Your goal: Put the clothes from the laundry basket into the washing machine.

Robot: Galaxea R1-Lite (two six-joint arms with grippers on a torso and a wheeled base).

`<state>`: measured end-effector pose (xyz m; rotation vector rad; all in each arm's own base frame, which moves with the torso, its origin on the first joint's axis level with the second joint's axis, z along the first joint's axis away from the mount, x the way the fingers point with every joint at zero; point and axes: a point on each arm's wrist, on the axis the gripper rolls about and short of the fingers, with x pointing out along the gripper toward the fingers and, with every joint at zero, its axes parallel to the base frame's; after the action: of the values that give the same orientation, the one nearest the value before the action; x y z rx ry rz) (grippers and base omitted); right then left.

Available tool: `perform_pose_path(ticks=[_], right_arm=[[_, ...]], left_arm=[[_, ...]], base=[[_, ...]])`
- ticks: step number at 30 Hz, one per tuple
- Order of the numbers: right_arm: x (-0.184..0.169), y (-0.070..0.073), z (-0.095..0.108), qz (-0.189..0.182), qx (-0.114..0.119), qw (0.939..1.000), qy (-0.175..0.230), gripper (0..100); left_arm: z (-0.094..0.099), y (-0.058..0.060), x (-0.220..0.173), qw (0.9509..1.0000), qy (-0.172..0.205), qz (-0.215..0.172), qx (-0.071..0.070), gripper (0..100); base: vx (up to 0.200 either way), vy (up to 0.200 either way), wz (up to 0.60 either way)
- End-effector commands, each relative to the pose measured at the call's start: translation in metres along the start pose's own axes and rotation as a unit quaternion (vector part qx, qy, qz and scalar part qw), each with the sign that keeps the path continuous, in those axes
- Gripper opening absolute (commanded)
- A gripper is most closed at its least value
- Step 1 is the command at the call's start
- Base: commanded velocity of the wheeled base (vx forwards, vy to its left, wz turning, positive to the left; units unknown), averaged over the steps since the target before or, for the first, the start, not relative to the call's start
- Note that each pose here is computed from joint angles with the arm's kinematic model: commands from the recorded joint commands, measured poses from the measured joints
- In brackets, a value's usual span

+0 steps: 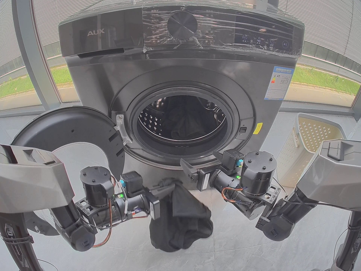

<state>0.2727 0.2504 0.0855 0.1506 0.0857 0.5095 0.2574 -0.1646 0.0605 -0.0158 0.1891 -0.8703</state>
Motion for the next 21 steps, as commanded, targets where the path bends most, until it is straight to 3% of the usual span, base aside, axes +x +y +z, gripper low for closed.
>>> perform_pose_path(ticks=[1, 4, 21], right_arm=[[0.0, -0.015, -0.011, -0.021, -0.007, 0.9994, 0.025, 100], [-0.005, -0.022, -0.017, -0.031, -0.018, 0.9984, 0.044, 100], [-0.014, -0.034, -0.044, -0.049, -0.031, 0.9934, 0.099, 100]], left_arm=[[0.032, 0.021, 0.007, 0.9956, -0.071, 0.061, -0.008, 0], [0.04, 0.024, 0.01, 0.9928, -0.092, 0.076, -0.015, 0], [0.06, 0.029, 0.013, 0.986, -0.135, 0.096, -0.02, 0]], base=[[0.0, 0.0, 0.0], [0.0, 0.0, 0.0], [0.0, 0.0, 0.0]])
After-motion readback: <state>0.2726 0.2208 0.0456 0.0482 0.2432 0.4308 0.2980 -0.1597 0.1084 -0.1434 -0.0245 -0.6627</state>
